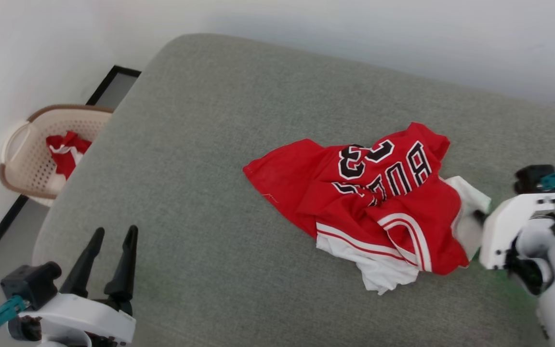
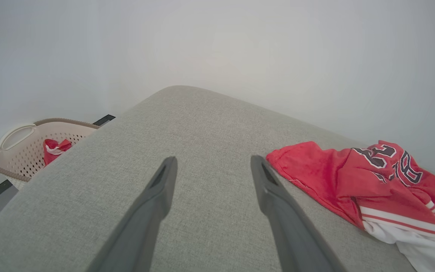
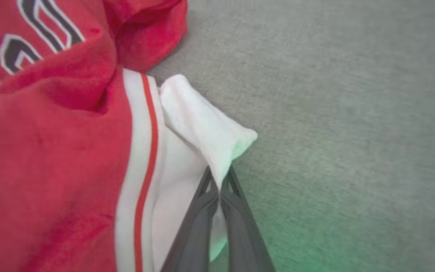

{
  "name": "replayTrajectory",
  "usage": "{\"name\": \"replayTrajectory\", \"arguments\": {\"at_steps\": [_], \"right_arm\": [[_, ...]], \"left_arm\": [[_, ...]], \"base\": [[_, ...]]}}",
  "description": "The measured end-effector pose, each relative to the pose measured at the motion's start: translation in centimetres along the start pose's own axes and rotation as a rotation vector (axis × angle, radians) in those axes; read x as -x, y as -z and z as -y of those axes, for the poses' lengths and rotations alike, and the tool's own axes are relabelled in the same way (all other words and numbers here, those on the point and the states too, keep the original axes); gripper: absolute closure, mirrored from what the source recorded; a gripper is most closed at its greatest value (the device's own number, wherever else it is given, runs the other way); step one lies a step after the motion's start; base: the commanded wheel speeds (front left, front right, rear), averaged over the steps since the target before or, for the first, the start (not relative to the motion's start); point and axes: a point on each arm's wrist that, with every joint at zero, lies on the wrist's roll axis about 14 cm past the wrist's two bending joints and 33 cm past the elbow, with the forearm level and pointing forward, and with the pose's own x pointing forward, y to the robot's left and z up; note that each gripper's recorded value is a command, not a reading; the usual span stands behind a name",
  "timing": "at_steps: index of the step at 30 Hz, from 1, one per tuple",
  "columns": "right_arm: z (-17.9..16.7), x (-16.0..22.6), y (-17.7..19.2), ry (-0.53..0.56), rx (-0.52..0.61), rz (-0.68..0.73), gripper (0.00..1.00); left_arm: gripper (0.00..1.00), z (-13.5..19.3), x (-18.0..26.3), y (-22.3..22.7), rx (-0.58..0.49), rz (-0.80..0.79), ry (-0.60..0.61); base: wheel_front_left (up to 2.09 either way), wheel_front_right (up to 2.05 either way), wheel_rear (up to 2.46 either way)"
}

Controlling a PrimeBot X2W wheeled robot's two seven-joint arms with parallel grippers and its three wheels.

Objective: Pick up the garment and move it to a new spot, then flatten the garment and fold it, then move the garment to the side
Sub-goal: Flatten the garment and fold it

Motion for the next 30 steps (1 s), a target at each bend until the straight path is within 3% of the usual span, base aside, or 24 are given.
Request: {"name": "replayTrajectory", "arguments": {"at_steps": [8, 19, 24, 30], "right_arm": [[6.0, 3.7, -1.3, 0.13, -0.036, 0.084, 1.0], [14.8, 10.8, 4.2, 0.362, -0.178, 0.05, 1.0], [14.9, 11.4, 7.1, 0.383, -0.248, 0.01, 1.0], [14.4, 10.9, 8.0, 0.379, -0.289, -0.009, 0.98]], "left_arm": [[0.0, 0.9, -0.3, -0.3, -0.003, 0.009, 0.043], [0.0, 3.7, -1.5, 0.0, 0.0, -0.004, 0.137], [0.0, 4.7, -2.0, 0.1, -0.001, -0.011, 0.168], [0.0, 5.6, -2.9, 0.3, -0.009, -0.032, 0.202]], "base": [[0.0, 0.0, 0.0], [0.0, 0.0, 0.0], [0.0, 0.0, 0.0], [0.0, 0.0, 0.0]]}}
